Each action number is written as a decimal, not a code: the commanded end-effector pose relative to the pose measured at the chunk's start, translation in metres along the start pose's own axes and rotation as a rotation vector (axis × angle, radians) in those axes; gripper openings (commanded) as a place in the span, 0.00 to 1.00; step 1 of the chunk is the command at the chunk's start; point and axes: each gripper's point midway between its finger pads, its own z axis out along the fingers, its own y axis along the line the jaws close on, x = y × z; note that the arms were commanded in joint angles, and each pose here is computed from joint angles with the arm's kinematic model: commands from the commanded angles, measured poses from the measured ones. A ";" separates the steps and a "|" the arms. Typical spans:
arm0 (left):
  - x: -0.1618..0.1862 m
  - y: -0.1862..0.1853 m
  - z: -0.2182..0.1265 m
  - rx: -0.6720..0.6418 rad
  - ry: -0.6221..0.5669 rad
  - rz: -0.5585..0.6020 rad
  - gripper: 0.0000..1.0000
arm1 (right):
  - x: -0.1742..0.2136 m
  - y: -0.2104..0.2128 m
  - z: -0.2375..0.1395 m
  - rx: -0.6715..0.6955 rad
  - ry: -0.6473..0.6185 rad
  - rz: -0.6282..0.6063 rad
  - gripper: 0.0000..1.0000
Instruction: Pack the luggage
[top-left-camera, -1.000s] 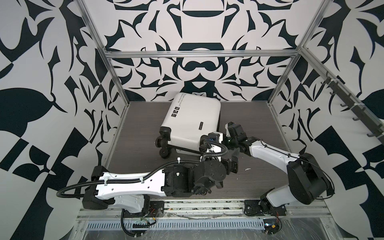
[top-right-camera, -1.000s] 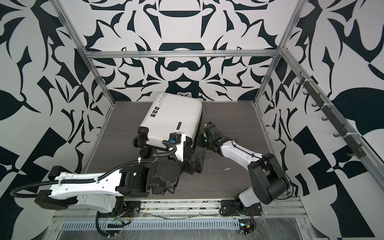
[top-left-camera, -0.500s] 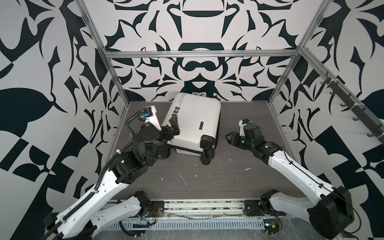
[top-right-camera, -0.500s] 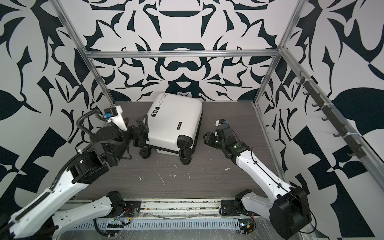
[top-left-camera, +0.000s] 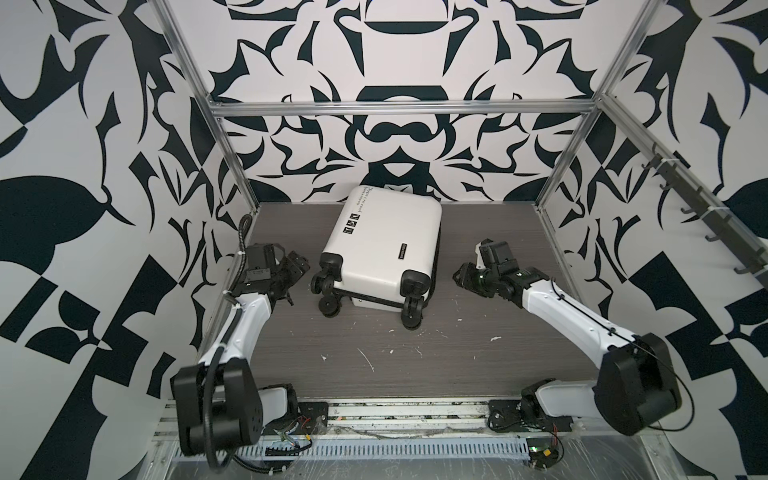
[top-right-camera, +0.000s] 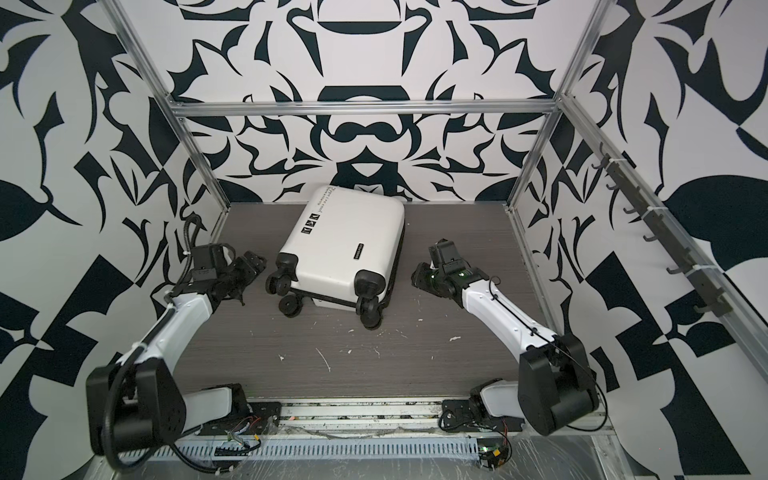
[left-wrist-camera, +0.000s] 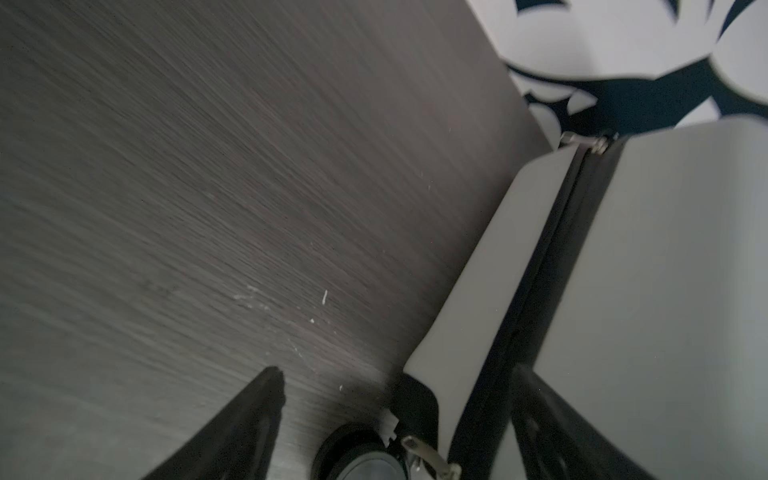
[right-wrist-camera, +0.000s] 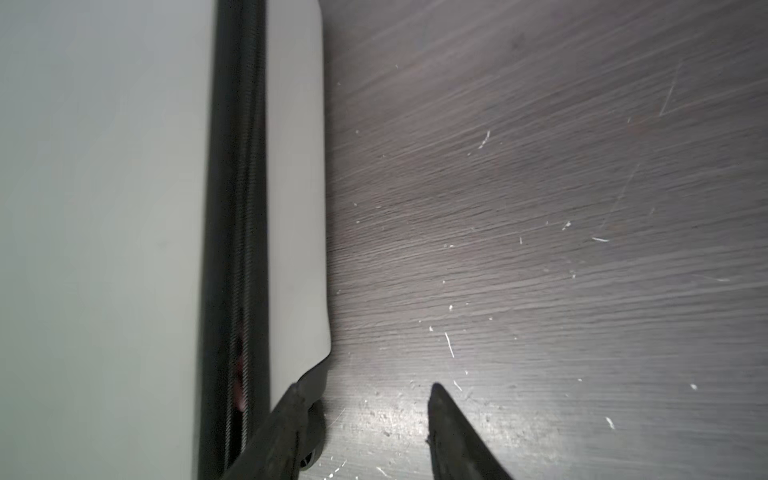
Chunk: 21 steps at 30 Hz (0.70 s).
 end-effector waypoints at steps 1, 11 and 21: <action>0.011 -0.030 0.014 0.181 0.082 -0.008 0.76 | -0.011 0.013 0.007 -0.031 0.020 -0.026 0.51; 0.065 -0.054 0.021 0.198 0.209 0.180 0.73 | -0.044 0.033 0.069 -0.018 0.120 -0.043 0.47; 0.119 -0.098 0.036 0.273 0.343 0.279 0.71 | -0.087 0.038 0.081 0.016 0.109 -0.064 0.46</action>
